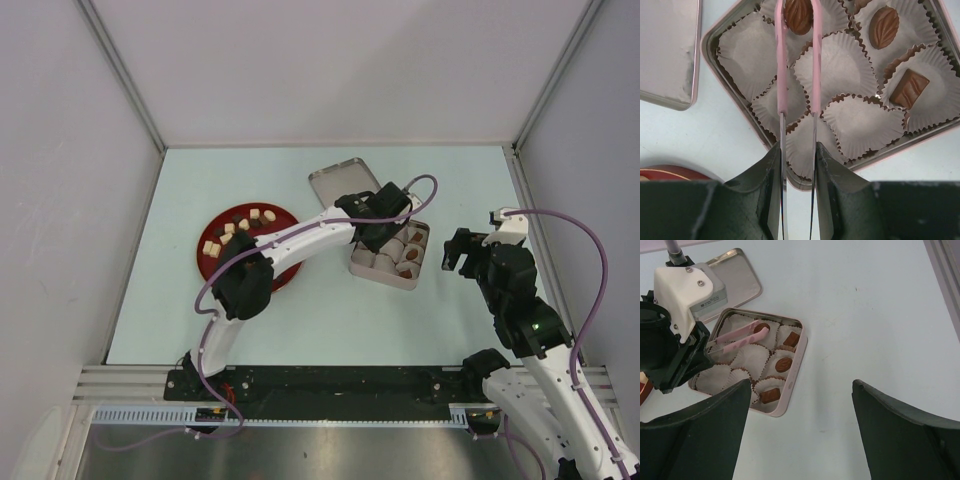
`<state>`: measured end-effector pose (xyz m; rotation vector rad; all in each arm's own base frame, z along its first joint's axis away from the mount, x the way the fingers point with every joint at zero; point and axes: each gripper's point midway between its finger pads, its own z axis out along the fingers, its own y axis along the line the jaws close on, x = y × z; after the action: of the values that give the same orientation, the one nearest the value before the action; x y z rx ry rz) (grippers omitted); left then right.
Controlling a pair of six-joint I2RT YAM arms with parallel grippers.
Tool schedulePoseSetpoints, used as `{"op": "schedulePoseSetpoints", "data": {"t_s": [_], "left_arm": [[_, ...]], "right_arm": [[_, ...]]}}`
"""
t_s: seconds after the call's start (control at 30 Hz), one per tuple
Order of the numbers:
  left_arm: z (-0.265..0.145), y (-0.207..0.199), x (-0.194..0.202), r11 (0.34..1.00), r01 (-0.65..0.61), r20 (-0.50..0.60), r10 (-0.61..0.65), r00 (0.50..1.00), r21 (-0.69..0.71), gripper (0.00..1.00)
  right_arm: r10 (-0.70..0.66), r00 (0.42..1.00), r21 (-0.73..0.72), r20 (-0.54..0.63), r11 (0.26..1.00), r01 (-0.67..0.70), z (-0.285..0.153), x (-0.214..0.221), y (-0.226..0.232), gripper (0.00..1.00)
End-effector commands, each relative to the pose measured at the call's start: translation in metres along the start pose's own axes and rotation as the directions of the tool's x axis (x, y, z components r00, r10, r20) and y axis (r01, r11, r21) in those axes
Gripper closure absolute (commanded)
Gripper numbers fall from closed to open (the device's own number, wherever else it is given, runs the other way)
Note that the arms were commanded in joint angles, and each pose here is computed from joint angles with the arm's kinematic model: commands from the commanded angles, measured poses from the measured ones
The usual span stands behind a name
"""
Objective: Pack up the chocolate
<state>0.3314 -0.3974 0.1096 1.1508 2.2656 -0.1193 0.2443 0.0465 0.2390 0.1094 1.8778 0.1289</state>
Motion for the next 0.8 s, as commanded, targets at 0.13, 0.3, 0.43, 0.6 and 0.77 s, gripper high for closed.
{"op": "schedulePoseSetpoints", "data": {"t_s": [0.13, 0.3, 0.43, 0.6, 0.77], "left_arm": [[-0.013, 0.0, -0.026, 1.0, 0.0, 0.074, 0.001, 0.997, -0.005, 0.66], [-0.017, 0.0, -0.029, 1.0, 0.014, 0.088, -0.014, 0.996, -0.002, 0.63], [-0.028, 0.003, -0.039, 0.999, 0.041, 0.127, -0.04, 0.991, -0.006, 0.63], [-0.065, 0.019, -0.058, 0.994, 0.095, 0.231, -0.081, 0.97, -0.049, 0.64], [-0.098, 0.038, -0.06, 0.98, 0.184, 0.301, -0.152, 0.941, -0.08, 0.64]], "right_arm": [[0.004, 0.999, 0.004, 0.033, 1.0, -0.004, 0.002, -0.008, 0.0, 0.13], [0.005, 0.999, -0.001, 0.033, 1.0, -0.005, 0.002, -0.008, 0.001, 0.13], [0.005, 0.999, -0.005, 0.034, 1.0, -0.005, 0.002, -0.008, 0.001, 0.13], [0.011, 0.999, -0.007, 0.042, 1.0, -0.011, 0.0, -0.01, 0.001, 0.13], [0.011, 0.999, -0.009, 0.044, 1.0, -0.011, 0.0, -0.01, 0.002, 0.13]]}}
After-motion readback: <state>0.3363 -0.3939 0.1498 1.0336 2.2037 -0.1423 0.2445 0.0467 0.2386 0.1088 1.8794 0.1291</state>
